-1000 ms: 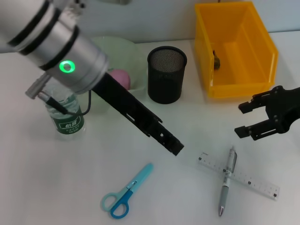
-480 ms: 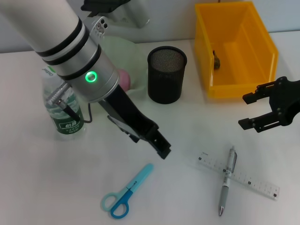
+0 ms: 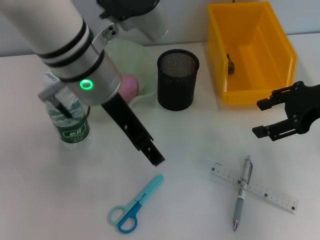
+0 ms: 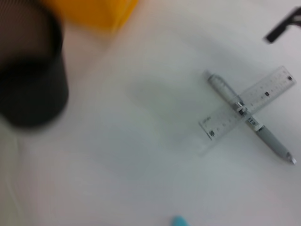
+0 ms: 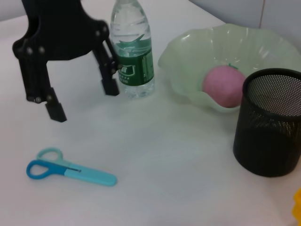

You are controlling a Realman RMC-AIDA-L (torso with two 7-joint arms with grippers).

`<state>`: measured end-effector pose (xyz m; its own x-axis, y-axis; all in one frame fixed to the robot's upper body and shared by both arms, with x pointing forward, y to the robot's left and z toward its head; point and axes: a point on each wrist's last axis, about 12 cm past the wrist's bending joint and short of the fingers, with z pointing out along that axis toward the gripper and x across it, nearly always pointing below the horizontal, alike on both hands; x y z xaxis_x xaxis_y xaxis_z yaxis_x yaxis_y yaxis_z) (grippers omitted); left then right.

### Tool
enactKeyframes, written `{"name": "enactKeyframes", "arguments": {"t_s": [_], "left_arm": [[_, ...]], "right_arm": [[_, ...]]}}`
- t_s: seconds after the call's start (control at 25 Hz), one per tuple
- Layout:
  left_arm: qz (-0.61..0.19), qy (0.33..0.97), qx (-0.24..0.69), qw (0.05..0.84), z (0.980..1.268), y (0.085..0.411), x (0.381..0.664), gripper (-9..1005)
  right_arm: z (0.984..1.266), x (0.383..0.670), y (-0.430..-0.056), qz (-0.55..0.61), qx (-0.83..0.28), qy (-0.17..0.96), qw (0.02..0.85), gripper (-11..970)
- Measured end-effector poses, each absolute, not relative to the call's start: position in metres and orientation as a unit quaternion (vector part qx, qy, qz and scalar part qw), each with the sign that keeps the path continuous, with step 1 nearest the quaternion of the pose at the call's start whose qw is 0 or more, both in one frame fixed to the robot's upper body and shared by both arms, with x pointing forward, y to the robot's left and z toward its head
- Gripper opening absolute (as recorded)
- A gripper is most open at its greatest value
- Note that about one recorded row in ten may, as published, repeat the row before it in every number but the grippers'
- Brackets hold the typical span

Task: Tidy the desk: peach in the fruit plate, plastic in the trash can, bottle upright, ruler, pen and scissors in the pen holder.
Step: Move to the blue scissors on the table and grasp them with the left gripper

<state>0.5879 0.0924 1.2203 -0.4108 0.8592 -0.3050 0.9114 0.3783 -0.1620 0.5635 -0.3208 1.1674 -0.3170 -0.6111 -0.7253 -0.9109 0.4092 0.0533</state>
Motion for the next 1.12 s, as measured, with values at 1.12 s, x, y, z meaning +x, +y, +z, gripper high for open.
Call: {"name": "enactKeyframes", "arguments": {"t_s": [1.12], "left_arm": [[0.019,0.259,0.945,0.197,1.238,0.078,0.552,836]], "right_arm": [[1.183,0.577,-0.334,0.291,-0.363,0.841,0.275,760]]}}
